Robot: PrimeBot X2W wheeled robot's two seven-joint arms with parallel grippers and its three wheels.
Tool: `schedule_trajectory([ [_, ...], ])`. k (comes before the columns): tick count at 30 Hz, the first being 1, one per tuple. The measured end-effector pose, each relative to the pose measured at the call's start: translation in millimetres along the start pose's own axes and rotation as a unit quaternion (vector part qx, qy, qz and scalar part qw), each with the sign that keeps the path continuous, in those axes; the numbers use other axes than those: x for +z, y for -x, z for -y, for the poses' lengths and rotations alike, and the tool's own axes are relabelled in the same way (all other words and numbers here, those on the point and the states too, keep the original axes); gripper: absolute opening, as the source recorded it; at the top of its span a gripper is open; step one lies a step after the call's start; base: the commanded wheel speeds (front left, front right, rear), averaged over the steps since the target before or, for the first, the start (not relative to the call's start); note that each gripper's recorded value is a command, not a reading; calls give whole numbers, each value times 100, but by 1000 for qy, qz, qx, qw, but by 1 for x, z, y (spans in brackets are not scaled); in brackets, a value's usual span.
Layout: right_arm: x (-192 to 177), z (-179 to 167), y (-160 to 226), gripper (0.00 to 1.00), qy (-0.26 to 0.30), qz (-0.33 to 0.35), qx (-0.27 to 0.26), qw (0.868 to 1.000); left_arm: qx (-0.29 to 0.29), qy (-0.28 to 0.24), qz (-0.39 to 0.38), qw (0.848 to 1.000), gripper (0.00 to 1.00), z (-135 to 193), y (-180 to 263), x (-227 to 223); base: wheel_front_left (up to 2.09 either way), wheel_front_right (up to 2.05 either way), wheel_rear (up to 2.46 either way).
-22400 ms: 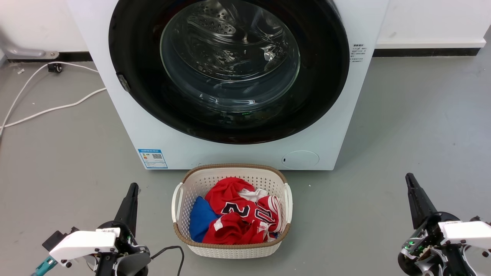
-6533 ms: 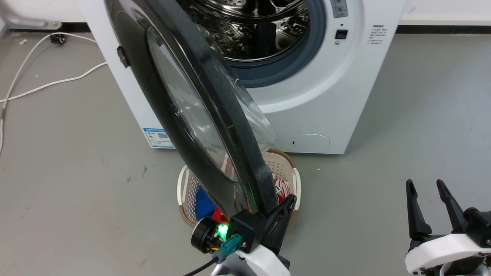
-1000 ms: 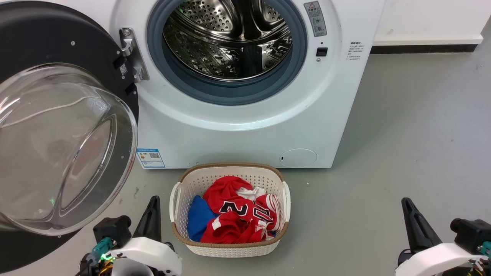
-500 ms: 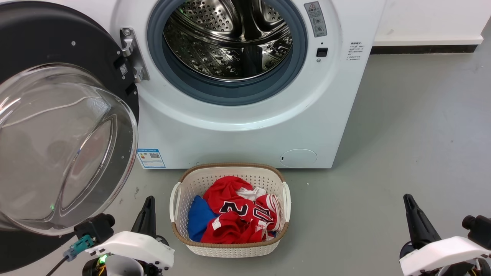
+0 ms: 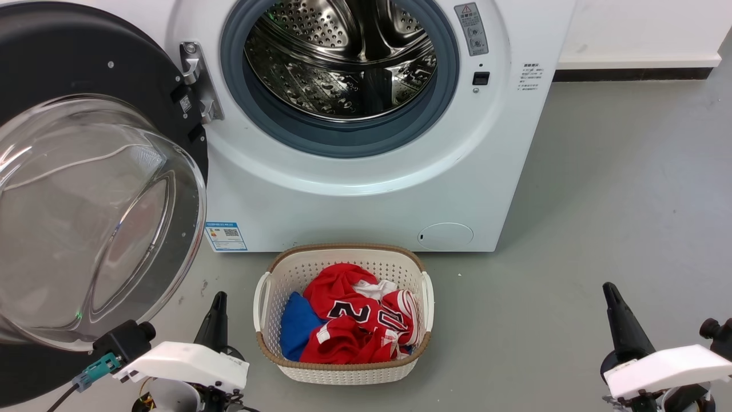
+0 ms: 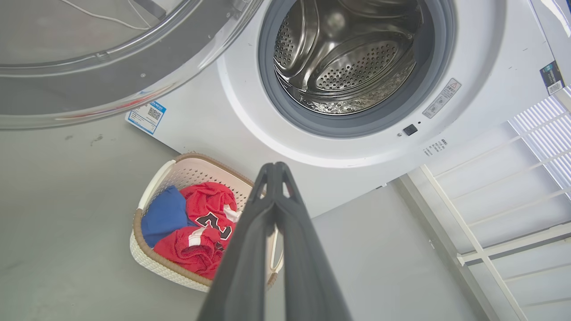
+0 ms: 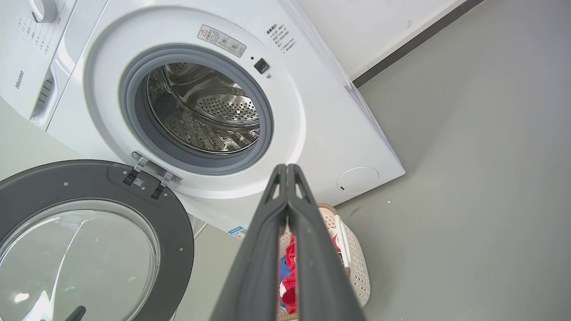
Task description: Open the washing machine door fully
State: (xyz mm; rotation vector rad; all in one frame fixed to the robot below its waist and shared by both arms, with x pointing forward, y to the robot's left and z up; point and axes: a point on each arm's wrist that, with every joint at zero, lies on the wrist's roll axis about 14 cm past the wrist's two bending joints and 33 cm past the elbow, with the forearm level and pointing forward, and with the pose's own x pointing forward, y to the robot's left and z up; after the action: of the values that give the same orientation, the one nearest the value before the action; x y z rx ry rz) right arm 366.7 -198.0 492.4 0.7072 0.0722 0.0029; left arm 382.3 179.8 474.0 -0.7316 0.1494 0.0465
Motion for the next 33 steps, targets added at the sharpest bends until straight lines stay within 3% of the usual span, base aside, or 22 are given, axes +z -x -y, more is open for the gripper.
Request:
schedule_trajectory([
  [14,2,1,-4,0,-105,4,-3,994,-1,105,-2,995,0,-1,-1,5,0,0,0],
  [33,4,0,-9,0,-210,11,0,978,-13,207,3,978,0,0,-2,12,0,0,0],
])
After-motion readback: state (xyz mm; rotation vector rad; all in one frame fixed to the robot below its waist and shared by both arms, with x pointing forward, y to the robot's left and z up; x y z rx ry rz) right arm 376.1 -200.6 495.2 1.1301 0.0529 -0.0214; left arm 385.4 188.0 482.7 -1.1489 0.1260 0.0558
